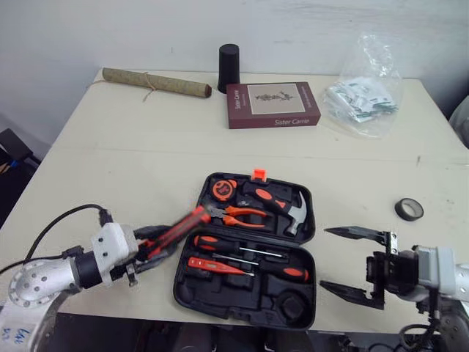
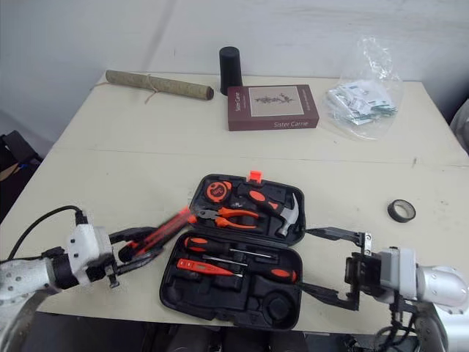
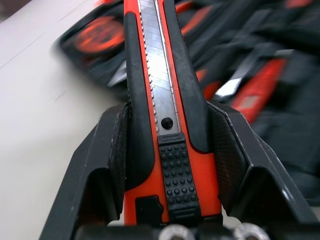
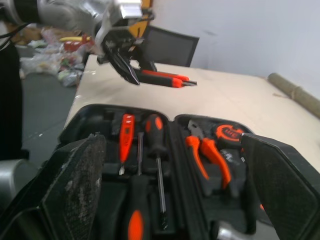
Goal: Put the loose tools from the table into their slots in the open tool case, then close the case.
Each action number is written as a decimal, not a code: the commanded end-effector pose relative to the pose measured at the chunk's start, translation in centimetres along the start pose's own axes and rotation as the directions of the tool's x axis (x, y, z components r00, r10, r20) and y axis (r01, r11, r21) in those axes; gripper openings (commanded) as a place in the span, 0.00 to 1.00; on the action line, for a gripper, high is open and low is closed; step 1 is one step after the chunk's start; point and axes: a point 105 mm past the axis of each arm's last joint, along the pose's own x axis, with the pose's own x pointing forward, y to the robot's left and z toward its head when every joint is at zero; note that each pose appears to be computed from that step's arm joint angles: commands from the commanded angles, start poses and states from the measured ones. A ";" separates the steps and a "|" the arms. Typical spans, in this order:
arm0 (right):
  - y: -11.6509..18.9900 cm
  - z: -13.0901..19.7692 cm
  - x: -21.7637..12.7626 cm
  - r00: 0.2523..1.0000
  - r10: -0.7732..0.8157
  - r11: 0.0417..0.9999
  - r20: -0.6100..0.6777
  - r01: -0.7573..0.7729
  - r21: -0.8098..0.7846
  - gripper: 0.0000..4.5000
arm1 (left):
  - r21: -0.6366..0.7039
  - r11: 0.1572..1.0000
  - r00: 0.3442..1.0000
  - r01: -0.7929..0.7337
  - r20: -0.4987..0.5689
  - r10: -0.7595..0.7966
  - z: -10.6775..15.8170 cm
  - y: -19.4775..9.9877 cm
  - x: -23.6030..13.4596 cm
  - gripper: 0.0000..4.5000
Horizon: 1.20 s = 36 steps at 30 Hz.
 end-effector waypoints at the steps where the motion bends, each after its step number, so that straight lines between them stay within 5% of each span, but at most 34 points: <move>1: 1.0 1.4 0.4 0.999 0.040 0.999 0.031 -0.040 0.005 1.00 | 0.068 0.960 0.963 0.270 -0.026 -0.269 1.1 -1.9 0.5 0.36; 14: 2.6 0.8 -0.7 0.997 0.053 0.994 -0.064 -0.046 0.099 1.00 | 0.114 0.866 0.860 0.486 -0.240 -0.451 0.8 -3.5 6.6 0.36; 36: 3.0 -0.2 -1.5 0.995 0.016 0.995 -0.095 -0.006 0.099 1.00 | 0.126 0.850 0.832 0.512 -0.318 -0.454 -1.0 -4.7 7.9 0.36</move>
